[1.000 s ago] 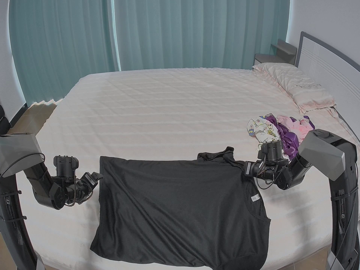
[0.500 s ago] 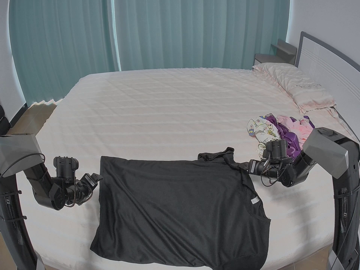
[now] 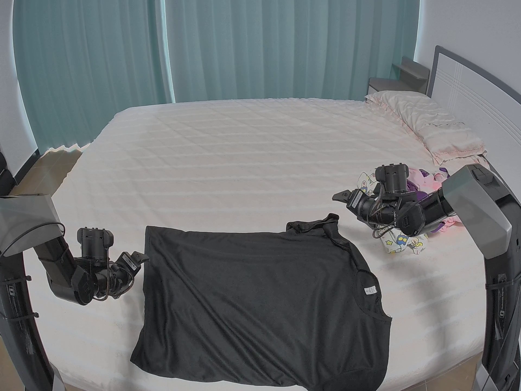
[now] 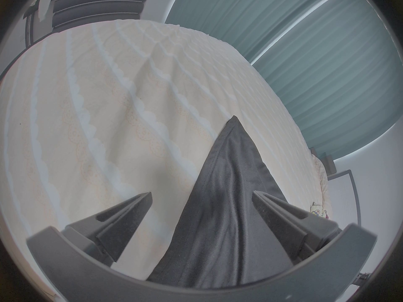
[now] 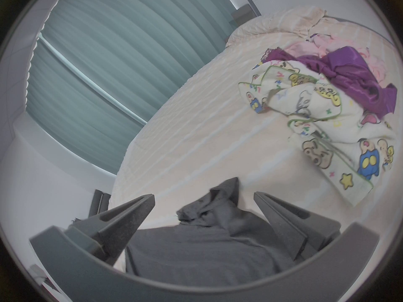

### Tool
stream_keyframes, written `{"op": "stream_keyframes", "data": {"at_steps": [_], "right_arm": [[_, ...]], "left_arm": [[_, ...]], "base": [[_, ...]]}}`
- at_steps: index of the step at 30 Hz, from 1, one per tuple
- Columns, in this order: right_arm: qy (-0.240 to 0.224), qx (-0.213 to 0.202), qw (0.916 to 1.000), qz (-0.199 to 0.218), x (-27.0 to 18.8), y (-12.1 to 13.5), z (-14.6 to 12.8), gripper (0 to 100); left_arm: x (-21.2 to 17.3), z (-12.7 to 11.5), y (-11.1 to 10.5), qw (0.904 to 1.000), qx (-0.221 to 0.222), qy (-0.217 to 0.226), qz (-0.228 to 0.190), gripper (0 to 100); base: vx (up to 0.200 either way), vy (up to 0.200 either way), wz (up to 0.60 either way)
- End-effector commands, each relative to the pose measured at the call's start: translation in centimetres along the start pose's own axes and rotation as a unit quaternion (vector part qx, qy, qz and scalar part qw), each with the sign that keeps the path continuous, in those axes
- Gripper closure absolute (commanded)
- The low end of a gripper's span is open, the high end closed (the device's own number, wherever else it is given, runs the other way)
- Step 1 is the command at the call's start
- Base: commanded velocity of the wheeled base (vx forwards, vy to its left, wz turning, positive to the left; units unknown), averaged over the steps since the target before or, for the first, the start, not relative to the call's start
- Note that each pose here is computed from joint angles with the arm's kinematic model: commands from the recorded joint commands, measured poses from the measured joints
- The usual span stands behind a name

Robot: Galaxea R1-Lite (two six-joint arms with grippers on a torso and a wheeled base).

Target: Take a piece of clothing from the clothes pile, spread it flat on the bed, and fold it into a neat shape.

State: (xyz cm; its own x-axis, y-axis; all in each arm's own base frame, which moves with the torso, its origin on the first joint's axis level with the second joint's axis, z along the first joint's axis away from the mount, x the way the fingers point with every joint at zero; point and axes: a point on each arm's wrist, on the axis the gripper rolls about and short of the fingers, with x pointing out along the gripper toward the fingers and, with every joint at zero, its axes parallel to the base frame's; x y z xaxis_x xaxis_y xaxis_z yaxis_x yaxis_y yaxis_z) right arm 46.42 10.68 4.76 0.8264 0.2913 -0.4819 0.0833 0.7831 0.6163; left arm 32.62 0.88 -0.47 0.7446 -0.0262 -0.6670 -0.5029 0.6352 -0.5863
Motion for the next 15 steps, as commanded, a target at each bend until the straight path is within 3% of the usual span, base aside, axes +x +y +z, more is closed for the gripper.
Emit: {"op": "stream_keyframes", "data": {"at_steps": [1, 5, 15], "right_arm": [[0.022, 0.031, 0.9993, 0.005, 2.4, 1.9, -0.8, 0], [0.033, 0.036, 0.9988, -0.008, 4.5, 1.5, -2.1, 0], [0.027, 0.034, 0.999, -0.011, 5.6, 1.2, -2.4, 0]], "left_arm": [[0.0, -0.2, 0.1, 1.0, -0.002, 0.004, 0.002, 0], [0.0, -0.2, 0.2, 1.0, -0.003, 0.004, 0.003, 0], [0.2, -0.3, 0.4, 1.0, -0.002, 0.006, 0.007, 0]], "base": [[0.0, 0.0, 0.0], [0.0, 0.0, 0.0], [0.0, 0.0, 0.0]]}}
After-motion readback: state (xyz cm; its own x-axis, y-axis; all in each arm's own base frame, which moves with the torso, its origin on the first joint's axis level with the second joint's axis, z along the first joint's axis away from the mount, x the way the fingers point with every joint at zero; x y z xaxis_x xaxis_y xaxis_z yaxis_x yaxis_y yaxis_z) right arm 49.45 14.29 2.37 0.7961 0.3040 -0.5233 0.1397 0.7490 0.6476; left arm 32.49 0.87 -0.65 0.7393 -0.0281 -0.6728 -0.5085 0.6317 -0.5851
